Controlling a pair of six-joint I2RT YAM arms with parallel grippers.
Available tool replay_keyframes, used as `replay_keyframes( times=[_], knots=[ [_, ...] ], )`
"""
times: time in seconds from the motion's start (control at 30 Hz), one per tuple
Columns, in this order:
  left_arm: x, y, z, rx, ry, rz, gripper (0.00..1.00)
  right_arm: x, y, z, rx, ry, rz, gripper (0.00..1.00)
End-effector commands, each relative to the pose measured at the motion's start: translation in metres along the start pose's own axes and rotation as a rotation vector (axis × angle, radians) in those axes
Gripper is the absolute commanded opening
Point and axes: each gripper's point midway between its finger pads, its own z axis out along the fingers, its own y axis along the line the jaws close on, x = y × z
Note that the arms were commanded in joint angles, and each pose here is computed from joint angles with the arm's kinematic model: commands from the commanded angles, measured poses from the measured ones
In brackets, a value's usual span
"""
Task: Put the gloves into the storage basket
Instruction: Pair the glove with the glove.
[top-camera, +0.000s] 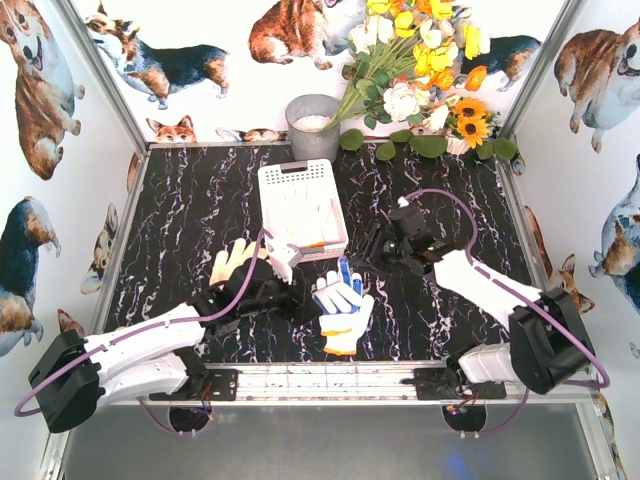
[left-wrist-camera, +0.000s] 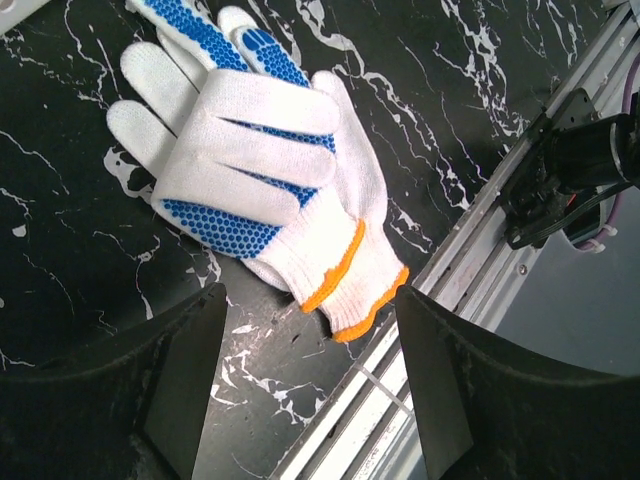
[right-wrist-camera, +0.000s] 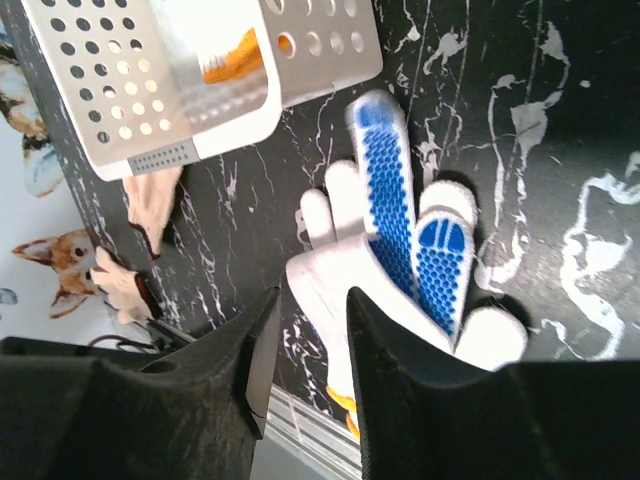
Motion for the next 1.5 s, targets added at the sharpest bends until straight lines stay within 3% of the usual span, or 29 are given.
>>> replay_keyframes(
  times=[0.0, 0.13, 0.27, 0.6, 1.47],
  knots=[
    [0.015, 0.003, 0.0, -0.001, 0.035, -0.002, 0.63, -0.012, 0.012, -0.028, -0.01, -0.081, -0.111, 0.38],
    [0.032, 0.01, 0.0, -0.034, 0.079, -0.037, 0.6, 0.007, -0.006, -0.049, 0.048, -0.029, -0.14, 0.43],
    [0.046, 0.009, 0.003, -0.028, 0.141, -0.112, 0.57, 0.045, -0.016, -0.058, 0.039, 0.07, -0.113, 0.41],
    [0.066, -0.013, 0.025, 0.105, 0.26, -0.231, 0.51, 0.118, -0.024, -0.033, -0.038, 0.223, -0.02, 0.34],
    [0.084, -0.008, 0.048, 0.104, 0.374, -0.248, 0.3, 0.144, -0.045, 0.005, 0.045, 0.309, -0.022, 0.28]
  ],
)
